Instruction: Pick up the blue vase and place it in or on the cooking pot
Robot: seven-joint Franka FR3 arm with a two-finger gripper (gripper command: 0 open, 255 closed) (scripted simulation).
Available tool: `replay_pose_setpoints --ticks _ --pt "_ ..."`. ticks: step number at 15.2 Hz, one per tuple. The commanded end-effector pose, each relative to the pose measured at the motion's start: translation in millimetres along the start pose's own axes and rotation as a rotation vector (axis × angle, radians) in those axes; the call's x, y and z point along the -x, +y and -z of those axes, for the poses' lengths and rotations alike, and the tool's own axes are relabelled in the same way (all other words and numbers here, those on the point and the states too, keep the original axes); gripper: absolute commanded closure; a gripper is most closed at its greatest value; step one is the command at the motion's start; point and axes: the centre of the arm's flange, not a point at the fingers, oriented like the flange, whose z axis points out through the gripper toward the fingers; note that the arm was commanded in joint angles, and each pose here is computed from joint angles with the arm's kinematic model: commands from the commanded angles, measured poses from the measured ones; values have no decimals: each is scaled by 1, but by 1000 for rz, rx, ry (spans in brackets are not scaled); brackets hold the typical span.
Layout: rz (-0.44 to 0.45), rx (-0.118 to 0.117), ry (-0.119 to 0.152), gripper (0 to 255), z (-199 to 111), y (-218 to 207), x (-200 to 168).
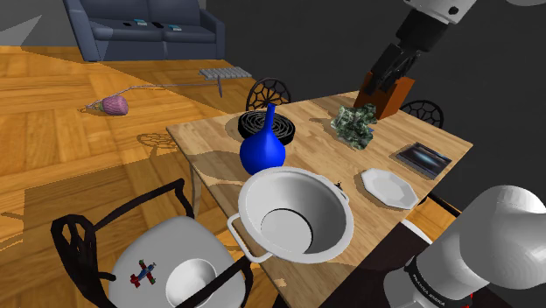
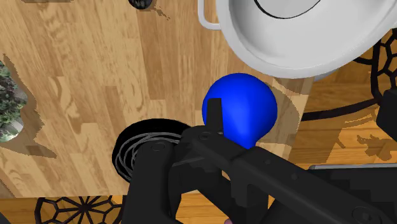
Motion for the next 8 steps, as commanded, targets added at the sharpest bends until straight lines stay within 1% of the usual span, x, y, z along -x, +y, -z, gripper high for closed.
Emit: replay_pose_setpoints --ticks 1,8 --pt "0 0 0 0 0 0 0" --pt "-2 18 -51 0 -51 -9 -85"
